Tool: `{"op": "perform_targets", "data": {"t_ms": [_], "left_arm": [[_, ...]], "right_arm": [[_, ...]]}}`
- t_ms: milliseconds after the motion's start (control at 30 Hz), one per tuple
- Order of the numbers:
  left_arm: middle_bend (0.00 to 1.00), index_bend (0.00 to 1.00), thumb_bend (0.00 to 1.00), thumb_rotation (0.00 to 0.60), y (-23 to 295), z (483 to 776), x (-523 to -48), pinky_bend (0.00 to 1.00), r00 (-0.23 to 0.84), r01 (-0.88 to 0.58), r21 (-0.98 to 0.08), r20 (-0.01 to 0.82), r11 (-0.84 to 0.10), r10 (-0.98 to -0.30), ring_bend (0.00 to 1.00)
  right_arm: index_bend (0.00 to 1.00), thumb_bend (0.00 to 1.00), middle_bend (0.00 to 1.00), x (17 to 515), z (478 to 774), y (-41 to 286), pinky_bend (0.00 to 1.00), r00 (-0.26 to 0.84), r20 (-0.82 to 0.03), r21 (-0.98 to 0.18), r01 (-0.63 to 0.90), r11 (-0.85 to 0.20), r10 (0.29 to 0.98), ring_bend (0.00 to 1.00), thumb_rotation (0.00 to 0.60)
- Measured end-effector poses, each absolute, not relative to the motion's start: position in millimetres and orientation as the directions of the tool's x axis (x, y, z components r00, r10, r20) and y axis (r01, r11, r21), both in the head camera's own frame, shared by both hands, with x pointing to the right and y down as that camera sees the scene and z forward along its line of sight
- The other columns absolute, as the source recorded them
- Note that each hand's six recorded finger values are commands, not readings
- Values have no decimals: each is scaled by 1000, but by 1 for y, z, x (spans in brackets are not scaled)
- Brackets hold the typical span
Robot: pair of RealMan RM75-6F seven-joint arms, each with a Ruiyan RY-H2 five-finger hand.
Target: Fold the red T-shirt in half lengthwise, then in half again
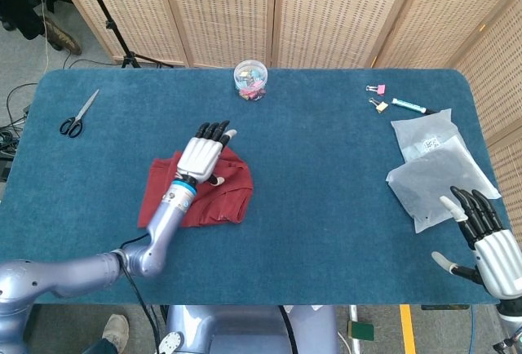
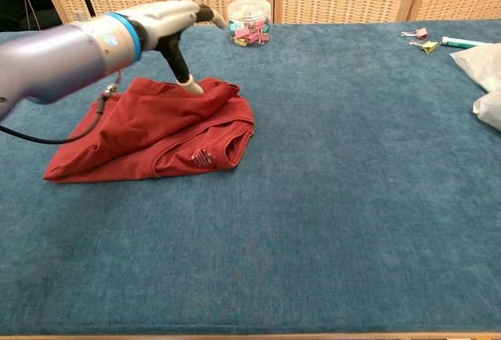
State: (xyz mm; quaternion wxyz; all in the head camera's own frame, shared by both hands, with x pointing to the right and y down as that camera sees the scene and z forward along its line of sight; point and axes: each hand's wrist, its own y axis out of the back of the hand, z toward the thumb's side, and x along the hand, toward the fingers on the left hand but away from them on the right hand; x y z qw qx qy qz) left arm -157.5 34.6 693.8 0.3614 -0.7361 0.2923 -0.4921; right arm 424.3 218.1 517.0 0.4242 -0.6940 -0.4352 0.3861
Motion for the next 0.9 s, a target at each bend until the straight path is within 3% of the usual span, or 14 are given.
{"op": "perform_targets", "data": {"t_ms": [233,467,567,900], "left_arm": [[0,14,61,600,27,685,-221,0,260,-61,-829,525,-556,-810,0],[0,196,108,600,27,698,-281,0,154,-113,-767,615,-632,-774,0],[0,225,137,600,25,706,-299,0,124,-138,-742,644,-656,-755,0],[0,317,201,600,25,730,-305,0,83,-187,-700,688,-689,-721,0]], "right_arm": [[0,0,0,421,518,220,0,332,-169,-926,269,-264,928,0,600],[0,0,0,416,522,222,0,343,-178,-929,249,-272,922,0,600],[0,0,0,414,524,222,0,344,-186,-930,240,-278,920,0,600],[0,0,0,413,531,222,0,341,-205,-932,220,-289,918,0,600]]}}
